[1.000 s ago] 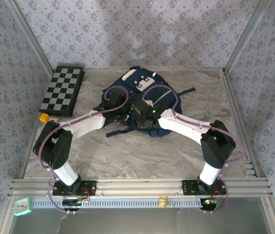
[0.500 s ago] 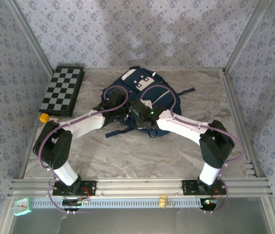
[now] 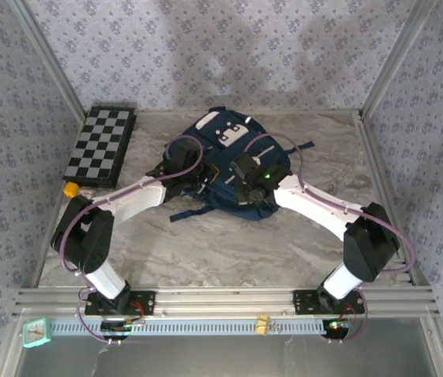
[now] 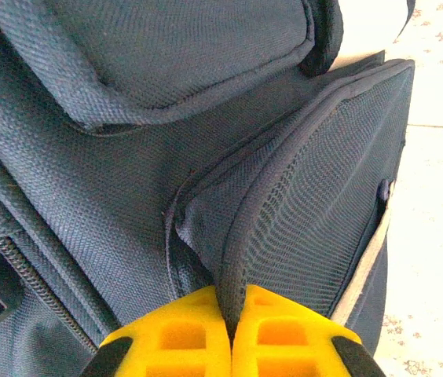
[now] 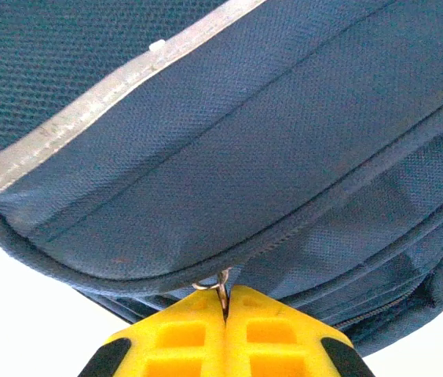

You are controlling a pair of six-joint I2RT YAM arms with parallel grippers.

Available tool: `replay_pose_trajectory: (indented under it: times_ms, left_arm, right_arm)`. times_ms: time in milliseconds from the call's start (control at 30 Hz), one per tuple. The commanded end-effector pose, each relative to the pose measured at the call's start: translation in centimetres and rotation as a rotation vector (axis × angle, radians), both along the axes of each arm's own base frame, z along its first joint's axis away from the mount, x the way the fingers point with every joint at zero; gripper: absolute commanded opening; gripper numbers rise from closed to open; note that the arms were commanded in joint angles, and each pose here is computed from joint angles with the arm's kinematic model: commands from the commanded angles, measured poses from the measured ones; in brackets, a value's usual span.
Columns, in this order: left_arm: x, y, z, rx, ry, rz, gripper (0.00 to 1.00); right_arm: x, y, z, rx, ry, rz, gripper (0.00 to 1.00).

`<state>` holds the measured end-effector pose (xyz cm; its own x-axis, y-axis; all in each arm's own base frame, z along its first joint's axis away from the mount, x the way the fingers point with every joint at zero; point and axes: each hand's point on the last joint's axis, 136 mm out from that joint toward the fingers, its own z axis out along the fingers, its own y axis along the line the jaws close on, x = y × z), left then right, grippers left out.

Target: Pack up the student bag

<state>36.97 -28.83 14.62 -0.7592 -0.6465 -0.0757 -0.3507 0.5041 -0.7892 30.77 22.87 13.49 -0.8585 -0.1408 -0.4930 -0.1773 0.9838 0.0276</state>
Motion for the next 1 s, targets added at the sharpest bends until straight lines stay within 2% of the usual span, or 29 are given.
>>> replay_pose_trajectory:
  times_ms: [0, 100, 133, 167, 433, 567, 700, 800, 967]
  left_arm:
    - [1.1, 0.4, 3.1, -0.014, -0.072, 0.006, 0.0]
    - [1.0, 0.1, 3.3, -0.02, -0.073, -0.002, 0.0]
    - [1.0, 0.2, 3.3, -0.017, -0.074, 0.0, 0.0]
    - [1.0, 0.2, 3.3, -0.015, -0.075, -0.001, 0.0]
    - [1.1, 0.1, 3.5, -0.015, -0.077, -0.004, 0.0]
    - [1.1, 0.0, 3.6, -0.019, -0.077, -0.003, 0.0]
    - [1.2, 0.2, 3.4, -0.004, -0.077, -0.011, 0.0]
    - [1.8, 1.0, 3.6, 0.005, -0.094, -0.028, 0.0]
    - [2.9, 3.2, 3.2, 0.129, -0.095, -0.108, 0.0]
  right_arm:
    - [-0.5, -0.7, -2.5, -0.076, 0.058, 0.081, 0.0]
    - [0.3, 0.2, -2.8, -0.061, 0.047, 0.086, 0.0]
    - [0.5, 0.4, -2.9, -0.057, 0.041, 0.088, 0.03]
    - [0.7, 0.5, -3.0, -0.051, 0.032, 0.088, 0.1]
    - [1.6, 0.9, -4.4, -0.017, -0.009, 0.126, 0.19]
    - [2.1, 1.0, -4.3, -0.007, -0.042, 0.146, 0.18]
    - [2.2, -0.2, -3.6, -0.069, -0.053, 0.135, 0.09]
    - [1.6, -2.3, -2.1, -0.12, -0.068, 0.114, 0.01]
    - [0.1, -7.3, -1.6, -0.184, -0.006, 0.048, 0.0]
